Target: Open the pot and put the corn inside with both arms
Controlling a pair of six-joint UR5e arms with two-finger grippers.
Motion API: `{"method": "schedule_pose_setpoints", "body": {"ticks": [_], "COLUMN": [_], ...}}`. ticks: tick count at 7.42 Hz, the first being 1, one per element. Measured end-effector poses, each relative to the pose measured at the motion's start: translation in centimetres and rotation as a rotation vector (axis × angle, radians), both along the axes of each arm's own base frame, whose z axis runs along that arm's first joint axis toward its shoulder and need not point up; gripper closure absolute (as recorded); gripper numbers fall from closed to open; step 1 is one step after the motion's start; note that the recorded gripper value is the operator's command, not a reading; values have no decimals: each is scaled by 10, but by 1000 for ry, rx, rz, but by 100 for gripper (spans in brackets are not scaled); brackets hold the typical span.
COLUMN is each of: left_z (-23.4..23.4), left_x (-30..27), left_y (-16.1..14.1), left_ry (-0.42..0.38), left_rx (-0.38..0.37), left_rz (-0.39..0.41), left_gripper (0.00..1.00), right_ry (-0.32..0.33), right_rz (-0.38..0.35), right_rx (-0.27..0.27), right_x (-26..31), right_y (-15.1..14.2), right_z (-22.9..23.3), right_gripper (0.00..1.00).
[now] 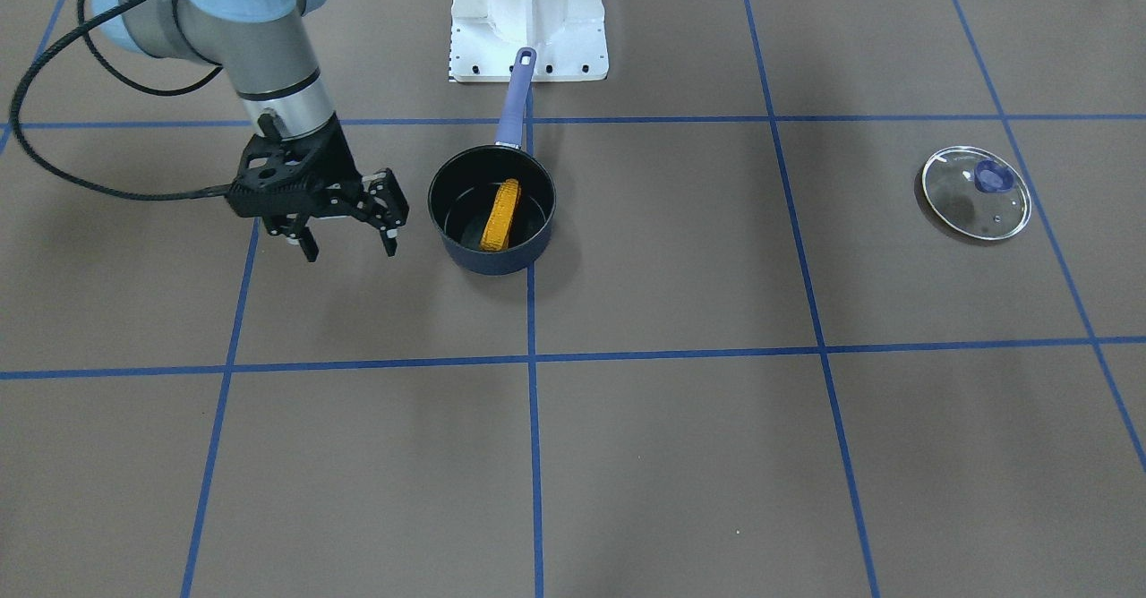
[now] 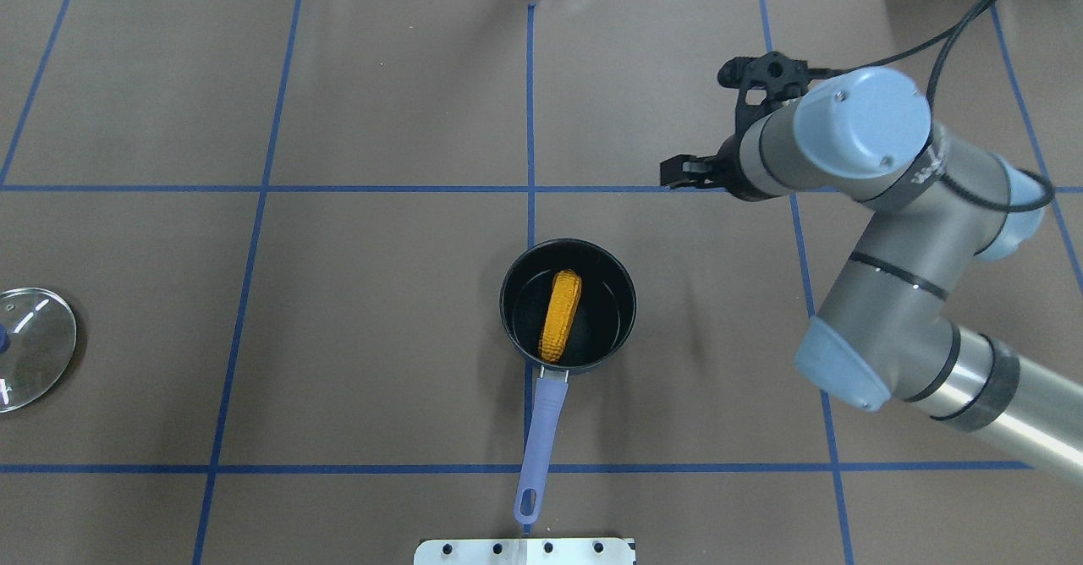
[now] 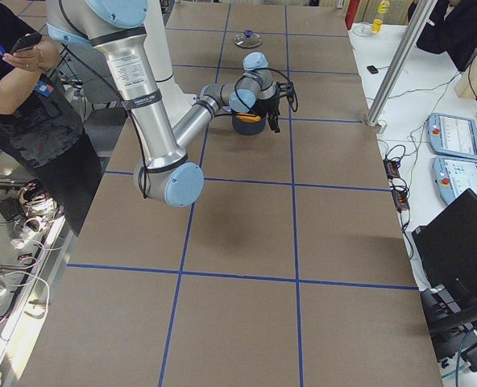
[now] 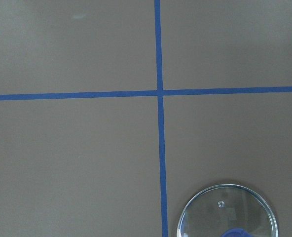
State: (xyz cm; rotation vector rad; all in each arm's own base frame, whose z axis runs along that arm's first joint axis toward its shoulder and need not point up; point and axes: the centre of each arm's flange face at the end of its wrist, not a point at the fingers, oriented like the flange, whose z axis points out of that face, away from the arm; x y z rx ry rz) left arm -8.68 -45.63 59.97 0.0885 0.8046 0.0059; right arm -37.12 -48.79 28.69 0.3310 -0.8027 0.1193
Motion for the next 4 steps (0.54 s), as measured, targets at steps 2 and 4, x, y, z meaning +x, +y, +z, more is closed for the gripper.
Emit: {"method": "schedule_pose_setpoints", "body": {"ticks": [2, 4], "left_z": [0, 1], "left_x": [0, -1], "left_y": [0, 0], "left_ry": [-3, -9], "left_rx": [2, 2], "left_rz": [3, 4], "left_gripper": [1, 1], "right_ry": [115, 170], "right_rz": [-130, -259], "right_rx": [1, 13], "right_x": [92, 216], "right_y": [-47, -64], "right_z": [70, 163], "right_gripper": [0, 0]}}
